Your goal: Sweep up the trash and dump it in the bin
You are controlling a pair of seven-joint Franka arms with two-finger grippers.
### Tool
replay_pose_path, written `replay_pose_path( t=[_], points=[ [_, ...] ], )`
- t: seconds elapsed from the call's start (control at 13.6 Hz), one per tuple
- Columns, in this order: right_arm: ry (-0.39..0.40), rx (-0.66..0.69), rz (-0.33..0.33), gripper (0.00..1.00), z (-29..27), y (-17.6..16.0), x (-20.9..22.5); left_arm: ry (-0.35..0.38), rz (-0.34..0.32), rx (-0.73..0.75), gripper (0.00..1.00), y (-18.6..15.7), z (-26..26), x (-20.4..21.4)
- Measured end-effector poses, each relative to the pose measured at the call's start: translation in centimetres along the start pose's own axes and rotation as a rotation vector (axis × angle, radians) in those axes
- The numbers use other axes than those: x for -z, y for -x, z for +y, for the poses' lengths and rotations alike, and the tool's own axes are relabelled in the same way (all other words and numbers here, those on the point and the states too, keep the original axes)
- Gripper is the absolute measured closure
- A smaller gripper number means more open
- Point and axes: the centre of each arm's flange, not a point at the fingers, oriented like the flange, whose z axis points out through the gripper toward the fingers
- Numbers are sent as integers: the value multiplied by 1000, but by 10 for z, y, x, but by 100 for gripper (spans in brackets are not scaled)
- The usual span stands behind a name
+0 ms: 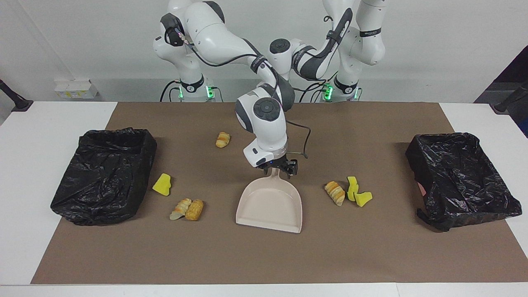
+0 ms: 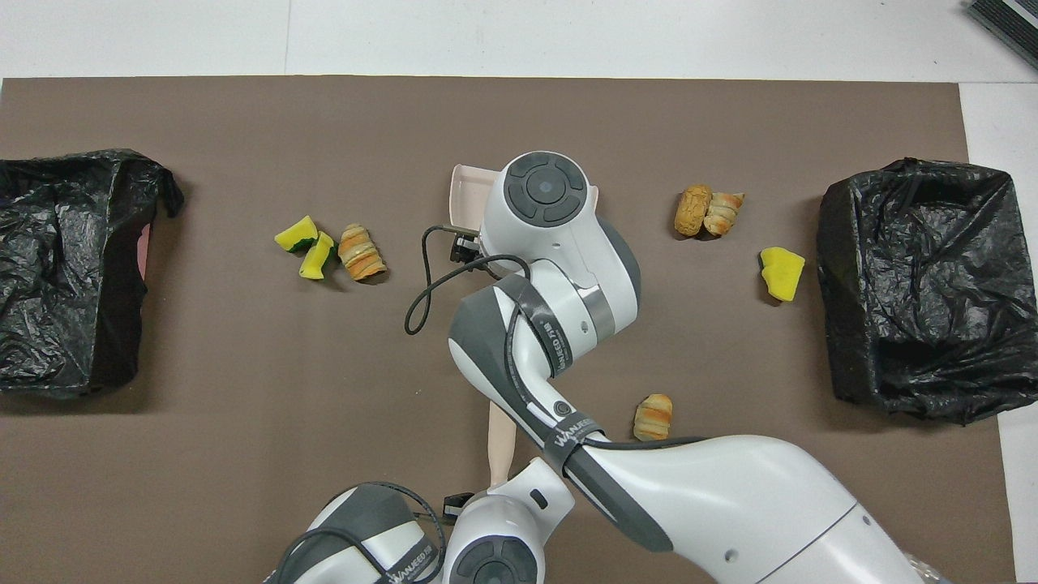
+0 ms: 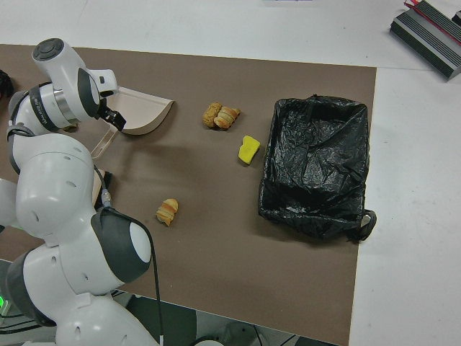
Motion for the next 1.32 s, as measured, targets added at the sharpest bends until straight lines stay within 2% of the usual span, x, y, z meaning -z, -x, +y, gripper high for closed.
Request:
replay_pose_path(
  t=[0.15,0.22,0.29,0.37,0.44,0.52,0.59,0.81,1.03,1.1,1.32],
  points=[
    [46,18,-13,25,5,11,-5,-17,-18,2,74,-4,-7,0],
    [62,21,-19,26,8,14,-6,-25,-27,-1,74,-8,-12,2],
    [73,21,-26,32,11,16,-7,-30,-34,-6,74,-12,-18,4],
    [84,21,-36,32,13,18,-6,-35,-41,-11,74,-15,-22,6],
    [94,21,-45,39,15,21,-5,-41,-49,-14,74,-16,-26,8],
    [102,21,-52,53,17,23,-5,-49,-58,-13,74,-17,-29,10],
    [108,23,-56,59,18,24,-6,-59,-70,-9,74,-17,-32,14],
    [115,48,-65,61,20,29,-7,-85,-110,17,74,-29,-59,29],
    [122,109,-76,64,23,34,-10,-70,-110,67,74,-51,-97,52],
    [123,134,-79,68,24,34,-11,-66,-115,82,74,-62,-115,64],
    [126,188,-80,68,26,35,-9,-53,-116,96,74,-104,-196,106]
  ],
)
